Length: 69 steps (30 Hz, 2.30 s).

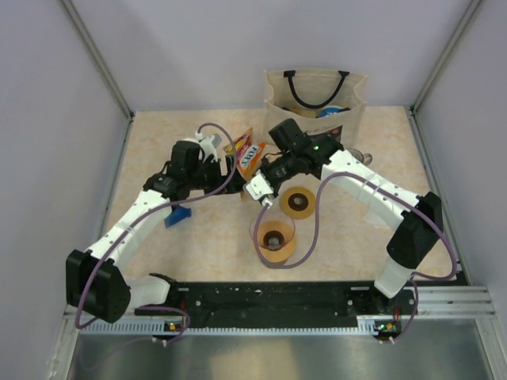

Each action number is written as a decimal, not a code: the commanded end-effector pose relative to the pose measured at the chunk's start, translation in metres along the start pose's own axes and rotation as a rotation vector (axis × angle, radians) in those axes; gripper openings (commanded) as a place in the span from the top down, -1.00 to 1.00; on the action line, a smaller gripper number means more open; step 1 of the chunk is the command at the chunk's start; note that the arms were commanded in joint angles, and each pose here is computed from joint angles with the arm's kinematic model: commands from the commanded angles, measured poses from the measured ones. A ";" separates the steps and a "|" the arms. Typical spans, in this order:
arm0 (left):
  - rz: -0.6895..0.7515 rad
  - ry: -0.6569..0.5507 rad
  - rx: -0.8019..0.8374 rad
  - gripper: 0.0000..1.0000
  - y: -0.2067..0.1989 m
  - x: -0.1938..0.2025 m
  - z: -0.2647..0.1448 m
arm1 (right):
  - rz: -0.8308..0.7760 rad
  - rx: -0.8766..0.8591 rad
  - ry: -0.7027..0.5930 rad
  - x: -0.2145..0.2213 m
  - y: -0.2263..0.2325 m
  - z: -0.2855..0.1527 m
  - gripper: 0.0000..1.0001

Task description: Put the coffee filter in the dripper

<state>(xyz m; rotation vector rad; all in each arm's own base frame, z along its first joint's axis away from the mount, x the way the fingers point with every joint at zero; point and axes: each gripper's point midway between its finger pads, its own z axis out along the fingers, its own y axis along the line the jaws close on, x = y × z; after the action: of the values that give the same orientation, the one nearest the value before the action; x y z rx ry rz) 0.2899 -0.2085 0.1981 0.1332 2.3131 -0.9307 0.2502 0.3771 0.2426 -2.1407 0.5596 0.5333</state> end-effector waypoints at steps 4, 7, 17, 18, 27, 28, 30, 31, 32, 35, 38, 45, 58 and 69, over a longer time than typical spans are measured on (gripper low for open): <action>0.067 0.016 0.192 -0.73 -0.036 -0.006 0.004 | -0.087 0.022 -0.042 -0.030 -0.007 -0.008 1.00; 0.077 0.023 0.215 -0.65 -0.042 -0.008 0.007 | -0.086 0.022 -0.041 -0.031 -0.006 -0.008 1.00; 0.073 -0.007 0.189 -0.14 -0.039 -0.018 0.011 | -0.074 0.008 -0.005 -0.027 0.005 -0.008 1.00; 0.080 -0.015 0.166 -0.05 -0.036 -0.020 0.011 | -0.068 0.007 0.010 -0.024 0.006 -0.009 1.00; 0.090 -0.093 0.027 0.81 -0.017 -0.036 0.007 | -0.039 -0.005 0.079 -0.010 0.015 -0.011 1.00; 0.089 -0.102 0.014 0.87 -0.015 -0.038 0.006 | -0.041 -0.003 0.078 -0.011 0.014 -0.011 1.00; 0.084 -0.117 -0.033 1.00 -0.009 -0.042 0.004 | -0.041 -0.003 0.079 -0.011 0.015 -0.011 1.00; 0.083 -0.125 -0.059 1.00 -0.006 -0.044 0.002 | -0.041 -0.003 0.082 -0.010 0.015 -0.012 1.00; 0.084 -0.141 -0.083 1.00 -0.003 -0.046 -0.001 | -0.036 -0.005 0.088 -0.009 0.016 -0.012 1.00; 0.088 -0.195 -0.145 1.00 0.005 -0.053 -0.011 | -0.027 0.029 0.105 -0.004 0.013 -0.011 1.00; 0.092 -0.240 -0.163 1.00 0.004 -0.059 -0.020 | -0.018 0.141 0.101 -0.004 -0.002 -0.011 0.81; 0.080 -0.344 -0.357 1.00 0.029 -0.077 -0.033 | 0.019 0.612 0.009 -0.032 -0.075 -0.051 -0.53; 0.161 -0.485 -0.495 1.00 0.016 -0.104 -0.044 | 1.399 1.267 -0.086 0.039 -0.107 -0.108 -0.98; 0.157 -0.503 -0.434 1.00 -0.006 -0.108 -0.030 | 1.587 1.235 -0.122 0.069 -0.099 -0.076 -0.91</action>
<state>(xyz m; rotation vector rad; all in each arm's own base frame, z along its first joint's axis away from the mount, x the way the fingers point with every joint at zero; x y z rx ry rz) 0.3450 -0.1671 0.2489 -0.0591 2.0423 -0.2686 0.3674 0.3512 0.3122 -0.2957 1.8051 0.6934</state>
